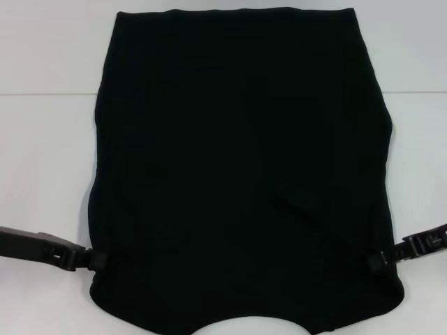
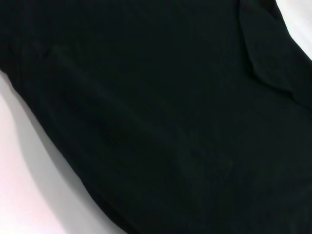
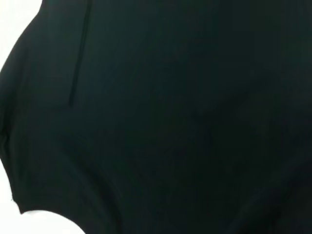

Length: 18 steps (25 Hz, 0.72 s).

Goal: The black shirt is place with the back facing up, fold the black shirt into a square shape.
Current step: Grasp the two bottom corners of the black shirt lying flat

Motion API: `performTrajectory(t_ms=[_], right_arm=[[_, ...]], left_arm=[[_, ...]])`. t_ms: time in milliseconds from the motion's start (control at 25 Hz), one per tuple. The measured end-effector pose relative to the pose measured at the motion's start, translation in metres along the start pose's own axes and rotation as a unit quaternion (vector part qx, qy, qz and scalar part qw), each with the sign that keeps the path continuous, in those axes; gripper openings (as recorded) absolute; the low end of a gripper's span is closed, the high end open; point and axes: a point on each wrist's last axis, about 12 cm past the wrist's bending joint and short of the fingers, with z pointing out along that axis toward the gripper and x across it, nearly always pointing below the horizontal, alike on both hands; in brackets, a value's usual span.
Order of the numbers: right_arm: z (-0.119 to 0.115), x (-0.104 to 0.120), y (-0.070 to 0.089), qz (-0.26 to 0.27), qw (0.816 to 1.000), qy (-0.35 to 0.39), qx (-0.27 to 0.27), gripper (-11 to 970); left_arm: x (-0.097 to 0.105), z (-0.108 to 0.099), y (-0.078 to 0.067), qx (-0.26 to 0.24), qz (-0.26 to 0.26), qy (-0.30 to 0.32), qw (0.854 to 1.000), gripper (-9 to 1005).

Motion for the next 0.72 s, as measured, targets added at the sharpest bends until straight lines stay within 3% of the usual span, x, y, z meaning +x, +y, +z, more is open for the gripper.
performTrajectory(t_ms=[200, 280, 520, 720], right_arm=[[0.0, -0.002, 0.001, -0.002, 1.0, 0.0, 0.004, 580], [0.0, -0.001, 0.0, 0.0, 1.0, 0.0, 0.004, 361], [-0.001, 0.006, -0.004, 0.007, 1.0, -0.003, 0.006, 124], [-0.006, 0.017, -0.012, 0.013, 1.0, -0.018, 0.014, 36]], left_arm=[[-0.001, 0.0, 0.0, -0.001, 0.001, -0.001, 1.0, 47], [-0.001, 0.0, 0.0, -0.001, 0.001, 0.0, 1.0, 46], [-0.001, 0.0, 0.0, -0.002, 0.002, 0.0, 1.0, 46], [-0.001, 0.0, 0.0, 0.0, -0.001, 0.0, 1.0, 46]])
